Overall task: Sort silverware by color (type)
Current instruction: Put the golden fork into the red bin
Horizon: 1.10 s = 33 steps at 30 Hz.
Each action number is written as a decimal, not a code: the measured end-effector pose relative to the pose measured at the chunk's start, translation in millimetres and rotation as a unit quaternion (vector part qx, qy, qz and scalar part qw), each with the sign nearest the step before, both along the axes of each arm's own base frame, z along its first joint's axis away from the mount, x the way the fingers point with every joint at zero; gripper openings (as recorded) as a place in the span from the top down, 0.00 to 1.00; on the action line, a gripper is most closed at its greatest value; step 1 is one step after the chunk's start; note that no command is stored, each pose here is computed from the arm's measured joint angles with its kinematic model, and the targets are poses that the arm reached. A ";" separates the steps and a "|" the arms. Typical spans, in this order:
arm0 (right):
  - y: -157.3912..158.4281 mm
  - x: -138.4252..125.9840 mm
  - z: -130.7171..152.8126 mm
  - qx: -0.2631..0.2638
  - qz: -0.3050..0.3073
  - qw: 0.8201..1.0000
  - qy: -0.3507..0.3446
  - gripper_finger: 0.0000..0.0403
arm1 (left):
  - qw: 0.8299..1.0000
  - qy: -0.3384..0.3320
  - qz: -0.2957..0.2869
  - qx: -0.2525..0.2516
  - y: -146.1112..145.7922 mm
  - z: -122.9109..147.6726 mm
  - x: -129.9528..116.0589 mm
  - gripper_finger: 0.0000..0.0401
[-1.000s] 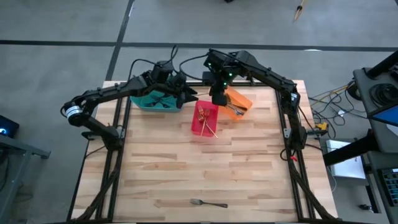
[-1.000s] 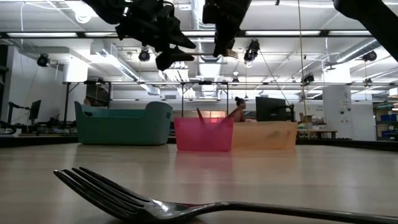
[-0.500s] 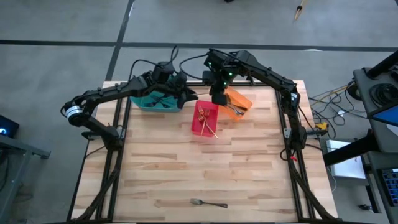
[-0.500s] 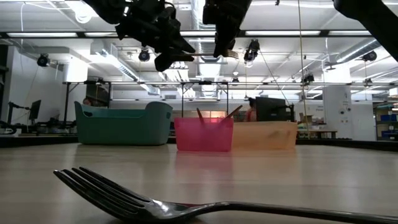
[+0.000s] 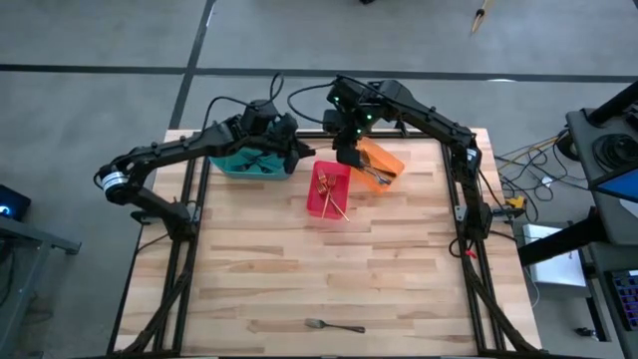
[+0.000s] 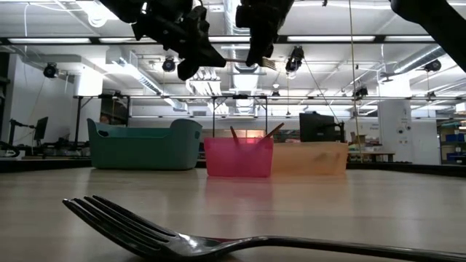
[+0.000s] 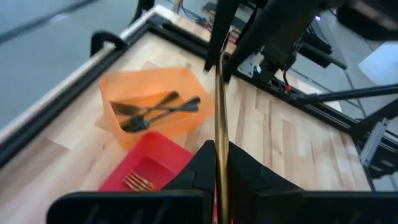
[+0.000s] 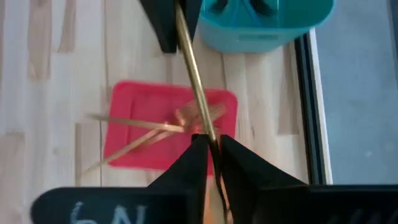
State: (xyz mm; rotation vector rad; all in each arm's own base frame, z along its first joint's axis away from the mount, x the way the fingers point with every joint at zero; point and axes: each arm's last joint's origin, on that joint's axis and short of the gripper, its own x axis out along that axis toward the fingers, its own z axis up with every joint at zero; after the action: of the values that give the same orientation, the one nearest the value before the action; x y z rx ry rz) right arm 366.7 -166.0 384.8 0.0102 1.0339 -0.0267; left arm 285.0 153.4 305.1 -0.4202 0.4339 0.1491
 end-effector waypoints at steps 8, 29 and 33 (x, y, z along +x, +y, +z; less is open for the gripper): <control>-6.2 -0.5 11.0 -0.017 -0.011 0.999 -0.047 0.79 | 1.000 -0.008 0.005 0.030 6.4 5.5 -7.0 1.00; 5.6 -45.3 129.3 -0.126 -0.047 0.915 -0.379 0.54 | 0.986 -0.134 0.025 0.094 15.5 65.1 -60.0 1.00; 13.0 -56.6 142.2 -0.120 -0.030 0.905 -0.407 0.55 | 0.980 -0.167 0.015 0.104 10.2 79.7 -72.3 1.00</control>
State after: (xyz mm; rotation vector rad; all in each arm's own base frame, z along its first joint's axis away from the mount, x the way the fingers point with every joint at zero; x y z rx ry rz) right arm 310.1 -153.0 526.9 -0.1596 0.1850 -0.1912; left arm 212.8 163.7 384.8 -0.2383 0.0789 0.1480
